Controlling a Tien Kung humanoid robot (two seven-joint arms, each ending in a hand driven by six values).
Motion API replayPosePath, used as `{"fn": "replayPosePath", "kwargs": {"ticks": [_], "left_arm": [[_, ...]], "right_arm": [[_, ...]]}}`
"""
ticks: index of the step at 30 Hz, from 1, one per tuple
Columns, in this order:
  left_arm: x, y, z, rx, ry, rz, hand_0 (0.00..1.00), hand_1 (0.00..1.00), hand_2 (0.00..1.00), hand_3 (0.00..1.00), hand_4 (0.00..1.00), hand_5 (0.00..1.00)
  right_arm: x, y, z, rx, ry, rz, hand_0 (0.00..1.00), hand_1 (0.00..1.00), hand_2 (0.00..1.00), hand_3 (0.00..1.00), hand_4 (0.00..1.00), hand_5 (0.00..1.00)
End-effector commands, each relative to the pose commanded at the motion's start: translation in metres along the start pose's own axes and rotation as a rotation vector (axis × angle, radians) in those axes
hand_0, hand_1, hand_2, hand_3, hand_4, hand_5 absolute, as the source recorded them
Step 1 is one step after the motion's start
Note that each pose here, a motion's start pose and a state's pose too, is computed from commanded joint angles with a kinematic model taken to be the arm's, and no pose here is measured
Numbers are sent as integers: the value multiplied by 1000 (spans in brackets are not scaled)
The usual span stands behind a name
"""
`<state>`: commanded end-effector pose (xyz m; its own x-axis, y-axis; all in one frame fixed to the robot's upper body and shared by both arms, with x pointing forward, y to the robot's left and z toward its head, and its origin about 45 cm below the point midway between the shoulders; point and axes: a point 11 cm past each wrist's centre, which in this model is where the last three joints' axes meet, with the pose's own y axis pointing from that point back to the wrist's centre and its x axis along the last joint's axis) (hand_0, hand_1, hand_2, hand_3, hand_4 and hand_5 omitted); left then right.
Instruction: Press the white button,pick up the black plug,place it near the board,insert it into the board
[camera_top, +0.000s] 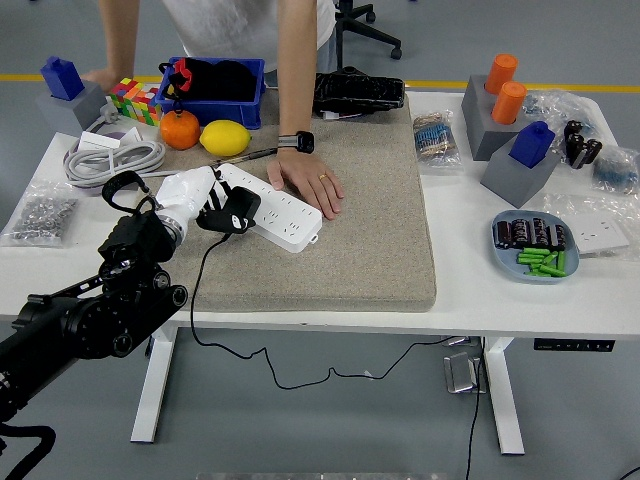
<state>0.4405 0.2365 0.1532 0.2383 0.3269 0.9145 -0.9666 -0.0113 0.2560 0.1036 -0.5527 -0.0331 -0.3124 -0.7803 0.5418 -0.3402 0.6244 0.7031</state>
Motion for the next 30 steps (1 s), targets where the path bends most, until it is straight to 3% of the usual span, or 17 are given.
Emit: {"fn": "replayPosePath", "kwargs": {"ticks": [6,7,12,13,18,19,24,25,30], "left_arm": [[0,0,0,-3,-5,7,359,507,487,552,998,514],[0,0,0,-1,-1,5,568,586,563,642,998,578],[-1,1,-1,5,18,-11,568,586,563,642,998,578],[-1,1,0,6,23,-14,803,820,784,816,998,721],[2,1,4,-10,46,-5,803,820,784,816,998,721],[2,1,5,-14,51,-3,887,927,933,941,998,807],[2,1,5,-18,63,2,887,927,933,941,998,807],[2,1,5,-19,65,2,969,998,998,998,998,828],[3,3,5,-26,86,10,969,998,998,998,998,828]], "right_arm": [[0,0,0,1,0,-1,664,594,572,560,616,268],[0,0,0,0,0,-1,663,594,572,560,616,268],[0,0,1,-1,0,-1,663,594,572,560,616,268],[0,0,1,-2,1,-1,663,594,573,560,617,267],[-1,0,1,-2,0,-3,663,594,573,560,617,267],[-1,0,1,-2,-1,-3,663,594,573,560,617,267],[-1,0,0,-1,-4,-2,663,594,573,560,617,267],[-1,0,1,-2,-4,-2,663,594,573,560,617,266],[-1,0,1,-4,-4,-3,663,594,573,560,617,266]]}}
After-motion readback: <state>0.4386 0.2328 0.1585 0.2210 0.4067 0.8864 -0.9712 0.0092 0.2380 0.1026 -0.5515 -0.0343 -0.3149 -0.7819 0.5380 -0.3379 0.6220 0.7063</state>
